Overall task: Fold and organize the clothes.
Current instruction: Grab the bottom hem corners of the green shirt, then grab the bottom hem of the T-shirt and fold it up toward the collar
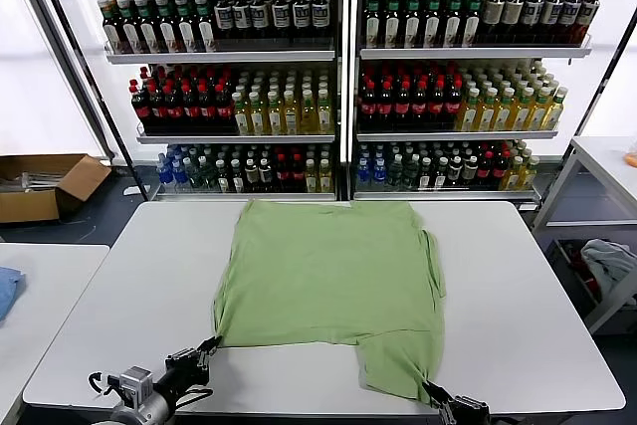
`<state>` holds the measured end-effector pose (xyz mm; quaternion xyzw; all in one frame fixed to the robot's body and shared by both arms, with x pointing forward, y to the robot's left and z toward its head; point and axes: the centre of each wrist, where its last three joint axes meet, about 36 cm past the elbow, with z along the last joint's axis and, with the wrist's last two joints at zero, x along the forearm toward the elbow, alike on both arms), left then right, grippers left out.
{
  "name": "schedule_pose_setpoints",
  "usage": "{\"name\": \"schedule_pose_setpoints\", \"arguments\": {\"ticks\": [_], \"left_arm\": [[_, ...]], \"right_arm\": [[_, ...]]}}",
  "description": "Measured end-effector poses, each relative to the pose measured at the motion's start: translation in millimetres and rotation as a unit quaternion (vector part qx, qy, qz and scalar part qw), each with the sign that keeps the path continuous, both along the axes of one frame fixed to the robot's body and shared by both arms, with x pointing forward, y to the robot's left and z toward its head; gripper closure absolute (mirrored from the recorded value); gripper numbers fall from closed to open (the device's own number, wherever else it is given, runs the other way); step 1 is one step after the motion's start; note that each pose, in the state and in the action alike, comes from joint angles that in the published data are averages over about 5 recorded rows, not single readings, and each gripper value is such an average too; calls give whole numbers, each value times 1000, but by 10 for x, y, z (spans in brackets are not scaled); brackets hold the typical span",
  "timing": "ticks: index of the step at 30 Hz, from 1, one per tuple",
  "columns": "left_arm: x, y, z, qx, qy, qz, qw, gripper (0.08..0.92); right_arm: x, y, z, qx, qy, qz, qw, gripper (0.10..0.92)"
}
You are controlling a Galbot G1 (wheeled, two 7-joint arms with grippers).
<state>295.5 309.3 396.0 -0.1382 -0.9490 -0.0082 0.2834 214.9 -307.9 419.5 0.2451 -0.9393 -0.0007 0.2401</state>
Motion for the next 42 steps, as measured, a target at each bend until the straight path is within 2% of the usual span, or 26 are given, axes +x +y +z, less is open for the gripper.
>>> {"name": "schedule_pose_setpoints", "arguments": {"ticks": [14,23,34,42], "left_arm": [[-225,-106,428,-6,-47,10,999,914],[-268,-167,629,-23,-72,9,997,914],[8,-83,671,-89,-98,-1,991,914],[389,-10,656,-128,-122,11,984,914]], "right_arm": [[-225,-9,132,57,-12,16,998,916],[-114,-29,131,97,-20,9,995,916],[487,-142,162,141,-60,0,988,916],[989,-286,205,144,-92,-4,985,916]]}}
